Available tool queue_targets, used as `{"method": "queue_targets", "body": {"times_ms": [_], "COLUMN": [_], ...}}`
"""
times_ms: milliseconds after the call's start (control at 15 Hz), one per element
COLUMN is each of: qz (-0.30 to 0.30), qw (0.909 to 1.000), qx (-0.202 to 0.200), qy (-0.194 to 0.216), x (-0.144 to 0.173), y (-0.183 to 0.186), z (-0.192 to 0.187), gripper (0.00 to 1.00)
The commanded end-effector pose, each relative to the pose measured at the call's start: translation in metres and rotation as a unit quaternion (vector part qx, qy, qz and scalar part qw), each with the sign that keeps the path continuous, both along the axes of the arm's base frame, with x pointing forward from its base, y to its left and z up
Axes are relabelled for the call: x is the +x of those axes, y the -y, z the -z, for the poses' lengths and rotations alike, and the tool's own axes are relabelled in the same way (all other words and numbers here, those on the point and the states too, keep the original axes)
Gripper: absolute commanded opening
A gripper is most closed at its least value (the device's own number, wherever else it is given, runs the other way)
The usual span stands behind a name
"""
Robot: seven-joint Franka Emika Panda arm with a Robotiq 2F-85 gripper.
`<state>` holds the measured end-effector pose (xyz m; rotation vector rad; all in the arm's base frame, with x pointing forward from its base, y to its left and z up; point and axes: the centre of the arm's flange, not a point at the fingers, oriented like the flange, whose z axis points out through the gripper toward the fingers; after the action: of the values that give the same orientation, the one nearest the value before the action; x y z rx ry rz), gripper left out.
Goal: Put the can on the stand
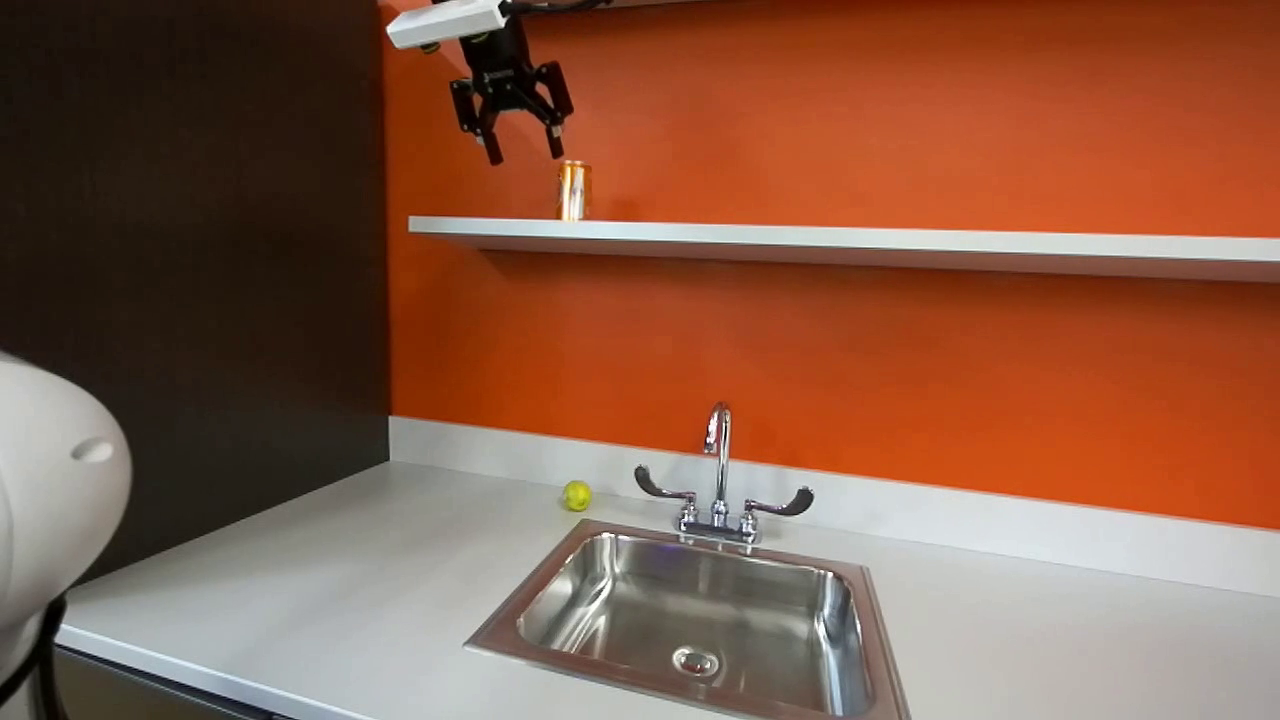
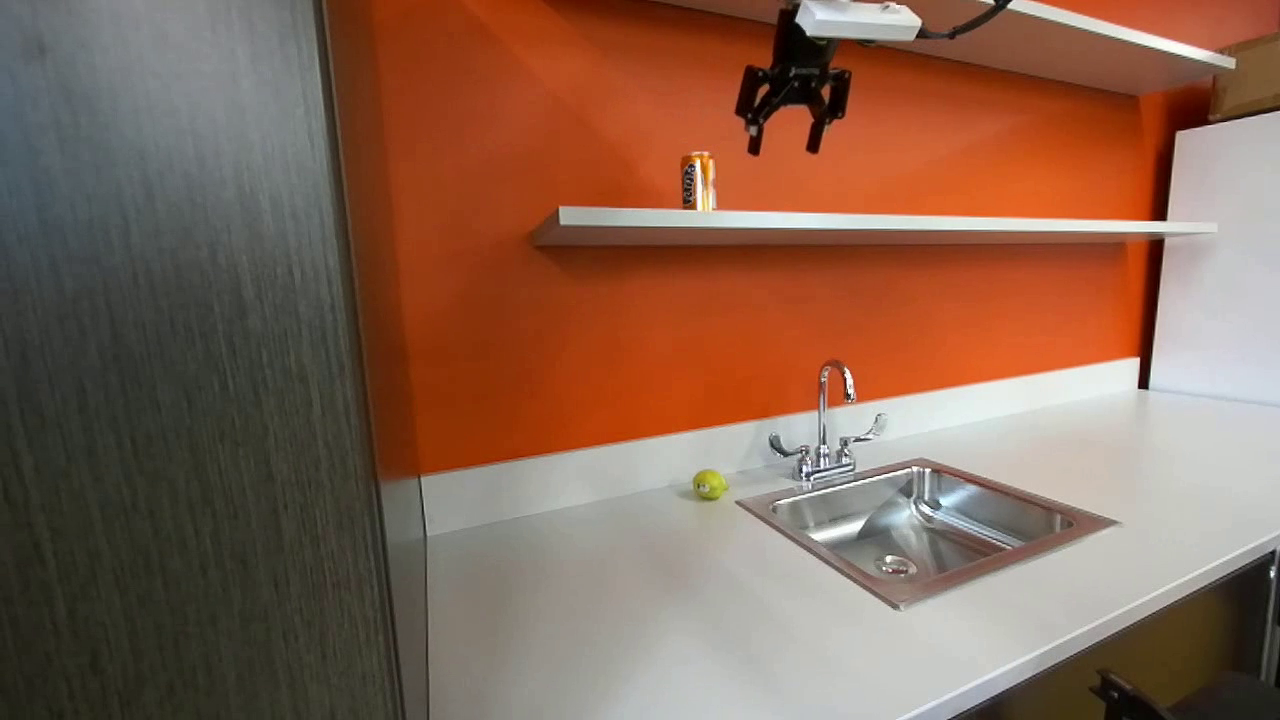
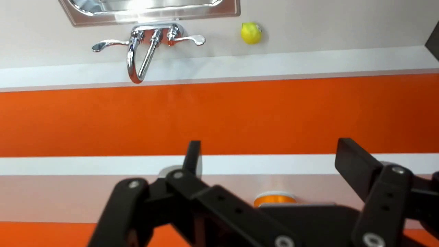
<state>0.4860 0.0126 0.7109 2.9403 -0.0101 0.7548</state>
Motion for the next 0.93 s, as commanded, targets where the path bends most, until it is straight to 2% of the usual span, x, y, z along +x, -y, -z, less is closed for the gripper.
{"method": "queue_targets", "body": {"times_ms": [0, 267, 600, 867], "qz": [-0.017, -0.014, -0.024, -0.049], "qw": [0.9997, 0.9988, 0.9944, 0.9884], "qx": [0.017, 0.015, -0.026, -0.032], "qy": [-0.005, -0.045, -0.1, -0.14], "x": [-0.076, -0.115, -0.135, -0.149], "y": [0.03, 0.054, 0.061, 0.068], "z": [0.038, 0.08, 0.139, 0.185], "gripper": [1.0, 1.0, 1.0, 1.0]}}
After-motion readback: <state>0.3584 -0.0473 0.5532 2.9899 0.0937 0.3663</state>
